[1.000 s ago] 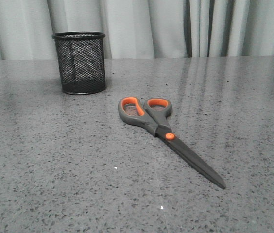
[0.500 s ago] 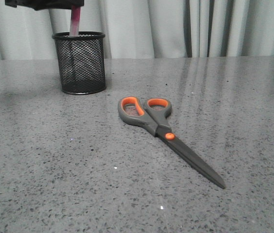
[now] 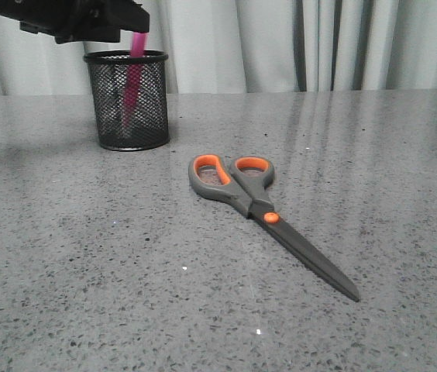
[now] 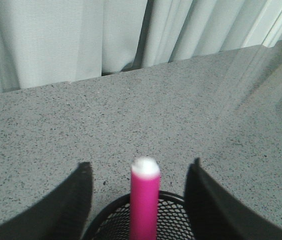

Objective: Put pen and scissors into bin
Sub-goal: 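Carry the marker over the mesh cup and drop it in, then lower the right gripper onto the scissors handles and grasp them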

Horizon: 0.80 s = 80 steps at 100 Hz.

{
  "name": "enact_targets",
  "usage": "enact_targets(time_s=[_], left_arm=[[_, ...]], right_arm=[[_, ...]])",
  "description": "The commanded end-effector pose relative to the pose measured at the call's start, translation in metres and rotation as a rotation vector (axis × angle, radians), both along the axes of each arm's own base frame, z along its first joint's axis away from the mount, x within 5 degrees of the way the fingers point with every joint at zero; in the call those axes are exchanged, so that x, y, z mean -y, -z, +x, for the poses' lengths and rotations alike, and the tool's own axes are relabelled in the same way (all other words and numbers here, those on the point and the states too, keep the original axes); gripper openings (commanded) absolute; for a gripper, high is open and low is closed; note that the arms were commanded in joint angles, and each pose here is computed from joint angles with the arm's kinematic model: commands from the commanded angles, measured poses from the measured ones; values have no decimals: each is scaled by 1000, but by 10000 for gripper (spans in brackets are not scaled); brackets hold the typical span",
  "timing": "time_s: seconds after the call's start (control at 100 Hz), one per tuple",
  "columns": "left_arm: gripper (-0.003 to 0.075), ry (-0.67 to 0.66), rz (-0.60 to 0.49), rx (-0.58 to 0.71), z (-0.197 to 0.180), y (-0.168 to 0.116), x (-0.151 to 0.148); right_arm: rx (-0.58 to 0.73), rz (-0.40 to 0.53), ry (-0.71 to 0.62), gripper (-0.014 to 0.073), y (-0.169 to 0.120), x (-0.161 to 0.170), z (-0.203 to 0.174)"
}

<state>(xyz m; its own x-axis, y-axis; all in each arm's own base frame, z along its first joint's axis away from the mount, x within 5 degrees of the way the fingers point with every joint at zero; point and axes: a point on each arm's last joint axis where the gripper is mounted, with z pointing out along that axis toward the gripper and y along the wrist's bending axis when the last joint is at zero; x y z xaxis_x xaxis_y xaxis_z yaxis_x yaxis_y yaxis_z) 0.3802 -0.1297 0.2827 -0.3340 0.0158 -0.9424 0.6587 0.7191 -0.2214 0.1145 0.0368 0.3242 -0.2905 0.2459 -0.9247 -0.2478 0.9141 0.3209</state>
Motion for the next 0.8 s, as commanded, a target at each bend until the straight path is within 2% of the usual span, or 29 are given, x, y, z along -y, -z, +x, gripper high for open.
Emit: enact_targets(time_s=[0.0,0.2,0.28,0.41,0.51,0.6,0.66,0.73,0.79], left_arm=[[437,41,-108,120,-15,-50,1],[329,32,-140,316,-61,-121,-15],[324,40,-164,408,-93,-155,-20],[324,75,-180,490,-144,-192,-27],[324,106,-137,531,-185,-210,-30],[324,126,-75,563,-218,-219,-32],[324,128,-38,580,-237,-223,-36],[324,120,-29,596,-262,-229,-42],[324,111,-40,602,-277,-230,-47]], right_arm=[[136,5,24,256,-26,2,3],[43,-187,-111,257,-70,-11,18],[-17,-283,-221,257,-86,-25,34],[-82,-370,-402,258,-104,-59,58],[-145,-509,-490,260,-93,-91,79],[-242,-523,-469,307,-77,-109,94],[-314,-519,-458,372,-65,-116,101],[-419,-529,-461,447,-48,-122,110],[-494,-550,-476,475,-36,-126,114]])
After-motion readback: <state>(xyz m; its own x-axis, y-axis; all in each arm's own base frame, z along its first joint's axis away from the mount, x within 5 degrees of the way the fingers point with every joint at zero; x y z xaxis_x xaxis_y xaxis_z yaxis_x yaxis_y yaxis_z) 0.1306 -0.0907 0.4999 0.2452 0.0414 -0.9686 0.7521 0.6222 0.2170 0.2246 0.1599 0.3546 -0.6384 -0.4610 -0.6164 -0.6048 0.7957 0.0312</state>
